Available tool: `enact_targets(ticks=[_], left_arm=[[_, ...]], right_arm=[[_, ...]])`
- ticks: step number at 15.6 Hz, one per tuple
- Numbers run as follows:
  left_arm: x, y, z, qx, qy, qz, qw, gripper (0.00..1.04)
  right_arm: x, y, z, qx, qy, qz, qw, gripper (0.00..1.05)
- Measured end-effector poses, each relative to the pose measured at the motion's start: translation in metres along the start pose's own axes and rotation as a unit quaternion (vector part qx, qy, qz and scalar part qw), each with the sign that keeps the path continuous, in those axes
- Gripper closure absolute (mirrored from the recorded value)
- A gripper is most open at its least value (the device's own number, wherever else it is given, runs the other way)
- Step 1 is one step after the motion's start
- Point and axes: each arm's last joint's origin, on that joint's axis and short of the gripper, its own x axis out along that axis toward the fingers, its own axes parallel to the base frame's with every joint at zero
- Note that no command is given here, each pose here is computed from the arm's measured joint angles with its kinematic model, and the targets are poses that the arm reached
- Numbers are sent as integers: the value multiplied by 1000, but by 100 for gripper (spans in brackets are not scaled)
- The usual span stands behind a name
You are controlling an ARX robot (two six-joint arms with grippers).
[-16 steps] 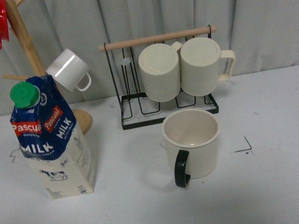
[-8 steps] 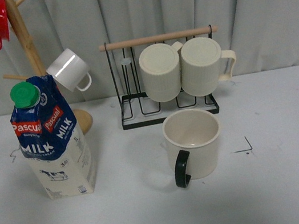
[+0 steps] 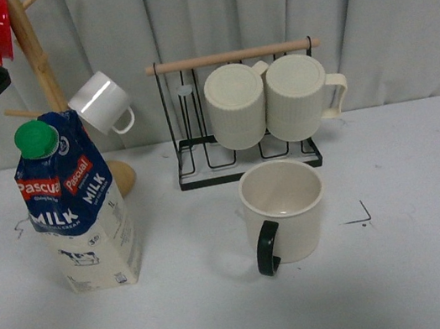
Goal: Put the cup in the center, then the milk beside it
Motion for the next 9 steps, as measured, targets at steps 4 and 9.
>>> enact_targets(ticks=[4, 9], left_arm=[[7, 0, 2, 3, 4, -2, 1000, 7], [15, -1, 0, 4, 12, -6, 1000, 7]], right_arm=[[0, 0, 0, 0, 0, 0, 1000, 6], [0, 0, 0, 0, 0, 0, 1000, 6]])
